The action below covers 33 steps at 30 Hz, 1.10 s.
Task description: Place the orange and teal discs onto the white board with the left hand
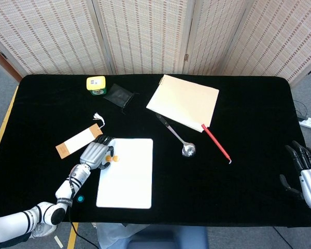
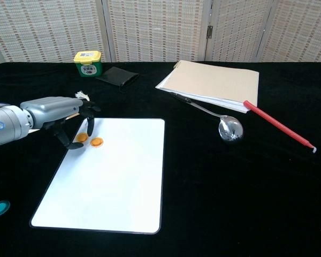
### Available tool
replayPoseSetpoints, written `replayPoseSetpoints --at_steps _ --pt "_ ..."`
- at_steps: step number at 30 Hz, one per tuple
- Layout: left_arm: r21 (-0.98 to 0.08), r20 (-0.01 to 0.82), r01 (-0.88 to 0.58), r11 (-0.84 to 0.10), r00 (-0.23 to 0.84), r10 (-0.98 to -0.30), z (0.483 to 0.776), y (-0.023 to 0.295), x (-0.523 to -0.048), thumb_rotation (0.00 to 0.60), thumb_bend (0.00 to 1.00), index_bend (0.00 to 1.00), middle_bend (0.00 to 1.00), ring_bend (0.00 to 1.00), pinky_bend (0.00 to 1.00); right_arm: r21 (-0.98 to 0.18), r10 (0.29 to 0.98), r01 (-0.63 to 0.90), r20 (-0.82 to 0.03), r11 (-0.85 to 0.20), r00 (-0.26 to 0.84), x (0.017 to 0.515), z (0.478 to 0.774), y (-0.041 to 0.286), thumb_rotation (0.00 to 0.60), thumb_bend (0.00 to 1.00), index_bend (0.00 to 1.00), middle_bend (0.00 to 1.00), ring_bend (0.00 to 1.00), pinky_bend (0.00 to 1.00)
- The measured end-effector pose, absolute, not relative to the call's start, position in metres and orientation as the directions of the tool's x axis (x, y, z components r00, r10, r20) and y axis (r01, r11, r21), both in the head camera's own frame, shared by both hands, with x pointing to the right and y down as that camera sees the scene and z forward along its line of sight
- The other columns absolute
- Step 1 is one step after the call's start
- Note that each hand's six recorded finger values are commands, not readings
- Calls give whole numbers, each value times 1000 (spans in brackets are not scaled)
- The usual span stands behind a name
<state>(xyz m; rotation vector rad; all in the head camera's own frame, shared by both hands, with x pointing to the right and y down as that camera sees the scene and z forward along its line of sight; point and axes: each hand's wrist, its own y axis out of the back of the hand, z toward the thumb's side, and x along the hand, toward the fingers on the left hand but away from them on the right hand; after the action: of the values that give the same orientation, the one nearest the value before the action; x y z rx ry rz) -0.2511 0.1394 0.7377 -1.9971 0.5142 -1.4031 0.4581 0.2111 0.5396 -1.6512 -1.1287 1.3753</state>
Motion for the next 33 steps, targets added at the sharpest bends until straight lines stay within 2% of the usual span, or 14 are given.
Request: replayPoseSetpoints --at_steps 20,22,28,30,33 --pt "-674 674 56 -736 455 -582 733 132 -174 600 392 494 120 0 0 -911 929 187 -368 -368 36 465 537 214 600 443 27 23 0 0" --pt "-671 677 60 -739 458 -577 734 133 -170 600 391 466 120 0 0 -911 929 187 -368 -367 32 466 536 214 600 442 27 23 0 0" --pt "-665 680 60 -745 460 -570 733 136 -164 600 342 266 104 0 0 -912 930 190 -366 -364 27 468 536 215 600 442 27 23 0 0" --pt "-669 672 44 -742 461 -579 731 135 -164 600 340 262 104 0 0 -912 931 191 -364 -363 29 468 536 214 600 442 27 23 0 0" --pt "-682 658 17 -731 450 -604 727 131 -171 600 340 313 104 0 0 -912 931 192 -363 -362 33 468 535 214 600 442 27 23 0 0"
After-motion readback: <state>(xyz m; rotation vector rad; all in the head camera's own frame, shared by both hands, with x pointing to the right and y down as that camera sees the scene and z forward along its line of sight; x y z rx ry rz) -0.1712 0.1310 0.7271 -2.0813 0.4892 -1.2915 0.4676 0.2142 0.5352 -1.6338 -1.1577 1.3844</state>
